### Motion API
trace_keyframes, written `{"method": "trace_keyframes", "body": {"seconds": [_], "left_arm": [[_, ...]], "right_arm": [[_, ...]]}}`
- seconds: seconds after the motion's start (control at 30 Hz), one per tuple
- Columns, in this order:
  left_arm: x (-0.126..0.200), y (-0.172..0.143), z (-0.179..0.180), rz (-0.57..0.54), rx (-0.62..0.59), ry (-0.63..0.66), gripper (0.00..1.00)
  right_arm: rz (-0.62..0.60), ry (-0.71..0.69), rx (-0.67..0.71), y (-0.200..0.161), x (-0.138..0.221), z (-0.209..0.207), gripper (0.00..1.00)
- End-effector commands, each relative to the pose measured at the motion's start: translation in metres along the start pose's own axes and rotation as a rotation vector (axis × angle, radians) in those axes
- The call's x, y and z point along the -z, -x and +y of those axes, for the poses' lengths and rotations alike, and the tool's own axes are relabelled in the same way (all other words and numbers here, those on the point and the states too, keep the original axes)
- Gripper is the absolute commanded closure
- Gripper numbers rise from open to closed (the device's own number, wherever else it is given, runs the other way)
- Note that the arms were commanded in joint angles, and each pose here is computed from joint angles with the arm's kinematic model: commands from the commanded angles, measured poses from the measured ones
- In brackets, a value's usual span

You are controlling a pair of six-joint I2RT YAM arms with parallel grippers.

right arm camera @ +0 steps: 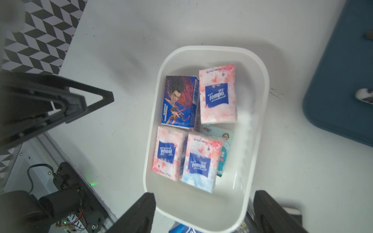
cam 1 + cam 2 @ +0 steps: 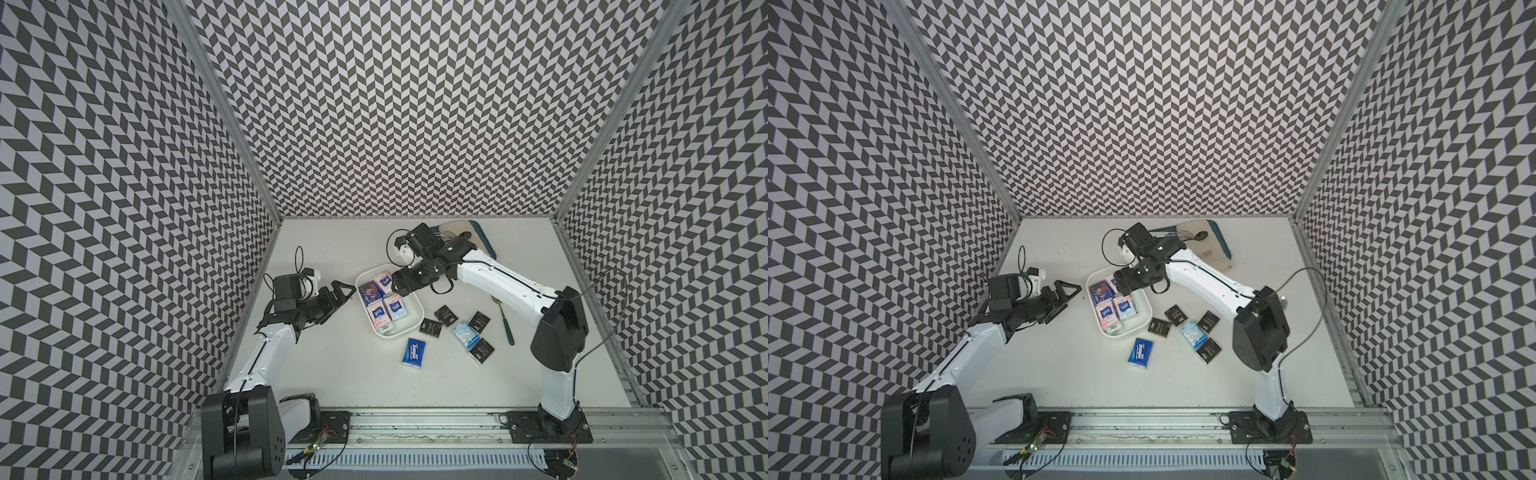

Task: Put the pocket tissues into the storage box
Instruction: Place the pocket tissues in the storage box, then pick up the pocket tissues from the center of the board.

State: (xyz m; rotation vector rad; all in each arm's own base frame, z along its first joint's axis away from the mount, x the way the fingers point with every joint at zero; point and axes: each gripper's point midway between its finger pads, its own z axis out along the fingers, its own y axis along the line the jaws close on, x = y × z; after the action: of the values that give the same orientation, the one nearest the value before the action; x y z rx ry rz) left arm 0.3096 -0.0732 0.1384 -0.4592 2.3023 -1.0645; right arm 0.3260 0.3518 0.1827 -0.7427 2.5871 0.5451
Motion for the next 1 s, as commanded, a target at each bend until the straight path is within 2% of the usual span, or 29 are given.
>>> {"method": "trace_keyframes", "body": {"seconds": [0.0, 0.17, 0.47, 0.7, 0.97], "left_arm": [[0.001, 0.002, -0.005, -0.016, -0.031, -0.016, 0.0], [-0.005, -0.007, -0.008, 0.012, -0.04, -0.015, 0.0], [-0.017, -0.023, -0.016, 0.061, -0.063, -0.011, 0.0], [-0.017, -0.025, -0.017, 0.069, -0.07, -0.003, 0.0], [-0.015, -0.025, -0.017, 0.066, -0.074, 0.007, 0.0]], "right_arm": [[0.008, -0.12, -0.002, -0.023, 0.007, -0.029, 0.17], [0.075, -0.201, -0.022, -0.073, 0.01, -0.061, 0.15], [0.16, -0.271, -0.045, -0.137, 0.002, -0.103, 0.12], [0.178, -0.235, -0.04, -0.153, -0.021, -0.11, 0.09], [0.23, -0.259, -0.029, -0.164, -0.037, -0.119, 0.11]]}}
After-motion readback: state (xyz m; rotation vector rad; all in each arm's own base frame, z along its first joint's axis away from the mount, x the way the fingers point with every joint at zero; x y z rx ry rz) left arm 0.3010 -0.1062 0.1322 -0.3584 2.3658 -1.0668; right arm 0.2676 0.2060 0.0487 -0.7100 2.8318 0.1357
